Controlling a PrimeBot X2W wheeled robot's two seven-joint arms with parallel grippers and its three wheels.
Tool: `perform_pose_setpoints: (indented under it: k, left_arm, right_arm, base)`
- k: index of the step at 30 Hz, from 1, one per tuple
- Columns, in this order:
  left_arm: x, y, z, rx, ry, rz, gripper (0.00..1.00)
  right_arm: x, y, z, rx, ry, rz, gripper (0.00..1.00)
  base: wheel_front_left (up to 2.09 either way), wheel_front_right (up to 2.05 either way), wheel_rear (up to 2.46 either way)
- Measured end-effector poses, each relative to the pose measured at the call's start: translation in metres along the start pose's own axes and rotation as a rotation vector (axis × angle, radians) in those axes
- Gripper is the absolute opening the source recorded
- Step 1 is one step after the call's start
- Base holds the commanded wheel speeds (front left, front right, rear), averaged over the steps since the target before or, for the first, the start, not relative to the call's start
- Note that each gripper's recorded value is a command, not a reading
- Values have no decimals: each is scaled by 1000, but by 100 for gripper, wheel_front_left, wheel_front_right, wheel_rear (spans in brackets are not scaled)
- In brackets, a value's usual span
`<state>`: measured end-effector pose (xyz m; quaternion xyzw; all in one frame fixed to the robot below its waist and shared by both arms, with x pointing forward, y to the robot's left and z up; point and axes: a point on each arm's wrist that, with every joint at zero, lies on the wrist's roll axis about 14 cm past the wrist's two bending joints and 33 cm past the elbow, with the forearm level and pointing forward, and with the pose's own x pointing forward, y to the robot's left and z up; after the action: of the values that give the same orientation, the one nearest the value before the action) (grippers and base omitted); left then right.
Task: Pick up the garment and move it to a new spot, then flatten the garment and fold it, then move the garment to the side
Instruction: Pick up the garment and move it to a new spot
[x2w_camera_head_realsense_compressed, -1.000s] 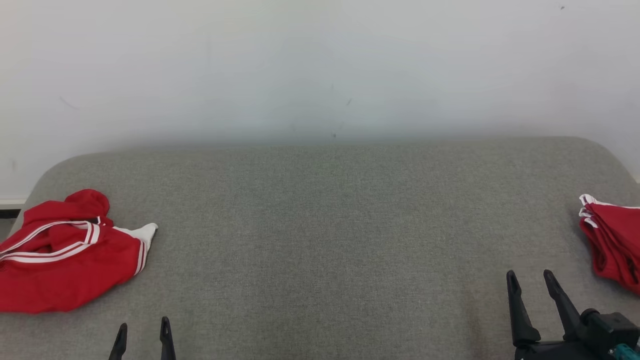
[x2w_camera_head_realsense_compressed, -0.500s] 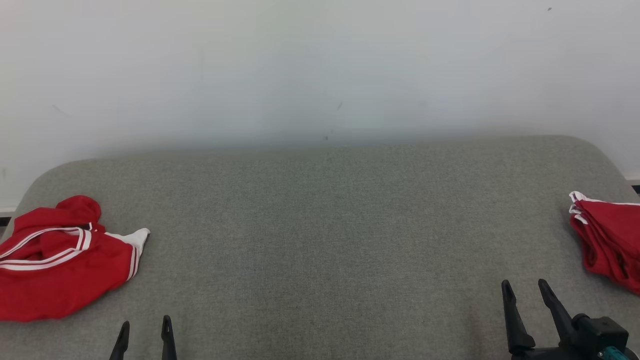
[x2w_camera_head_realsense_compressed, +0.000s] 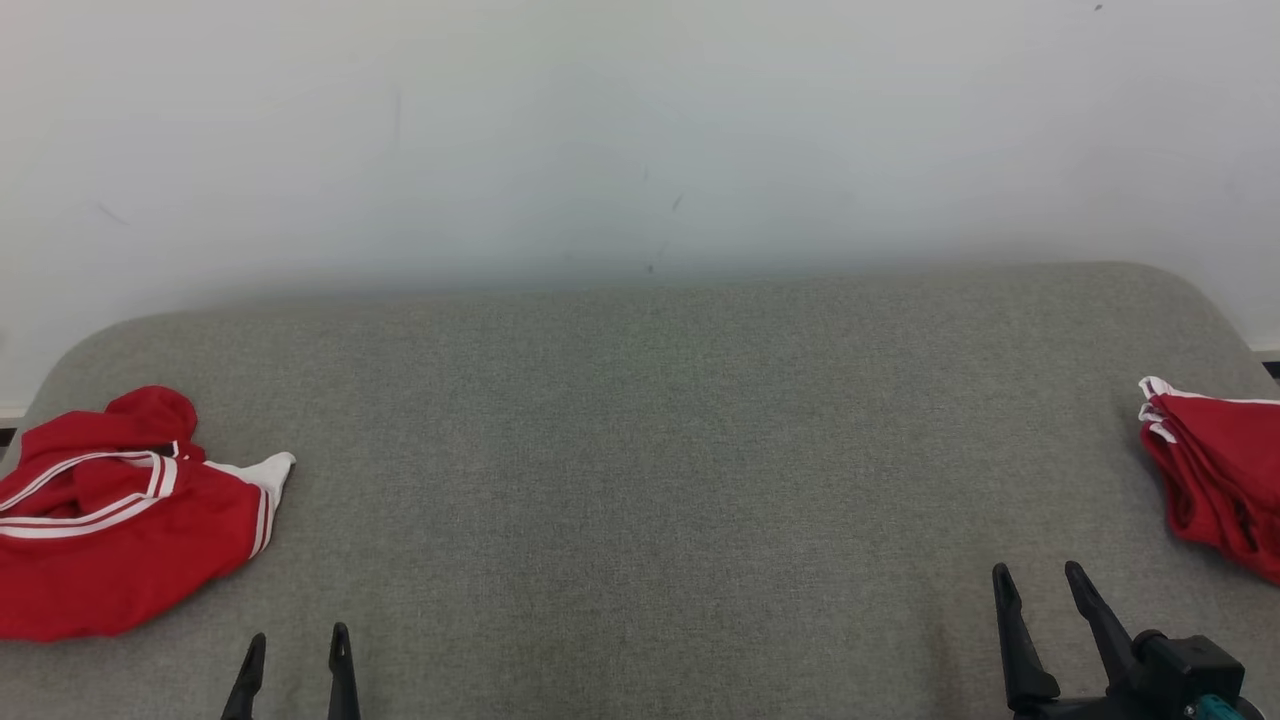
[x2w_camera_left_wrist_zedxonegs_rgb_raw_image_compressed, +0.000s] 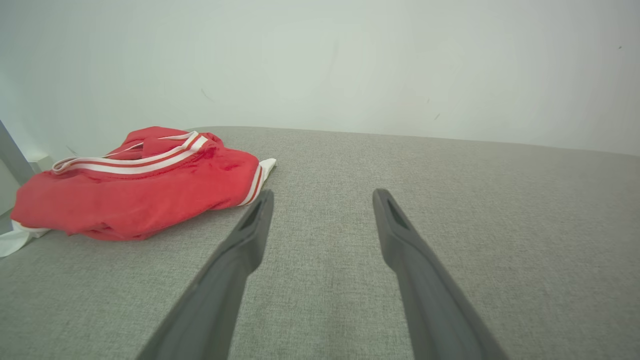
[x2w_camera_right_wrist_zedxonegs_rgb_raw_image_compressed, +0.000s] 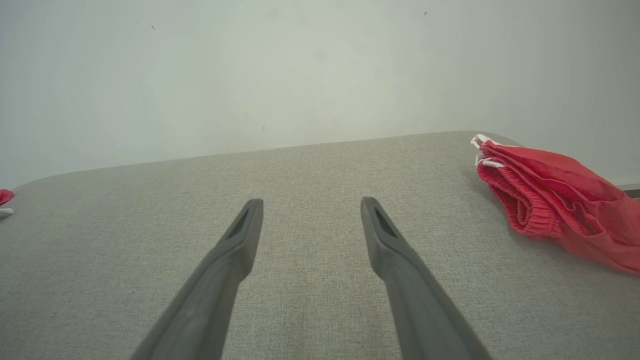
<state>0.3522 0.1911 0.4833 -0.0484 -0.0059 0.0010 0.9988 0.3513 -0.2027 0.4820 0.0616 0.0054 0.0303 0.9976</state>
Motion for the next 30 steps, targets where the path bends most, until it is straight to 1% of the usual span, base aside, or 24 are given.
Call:
perform_pose_setpoints:
  k: [7, 15, 21, 30]
  left_arm:
    - [-3, 5, 0, 2, -1, 15, 100]
    - [-15, 27, 4, -1, -14, 90, 100]
    - [-37, 55, 5, 1, -21, 184, 100]
    - [-80, 99, 6, 6, -28, 342, 100]
  right_arm:
    - [4, 6, -2, 0, 5, 21, 100]
    - [14, 26, -6, -4, 21, 85, 100]
    - [26, 54, -10, -10, 35, 171, 100]
    - [40, 109, -20, -19, 69, 329, 100]
  base:
    - [0, 0, 0]
    - [0, 0, 0]
    - [0, 0, 0]
    - [0, 0, 0]
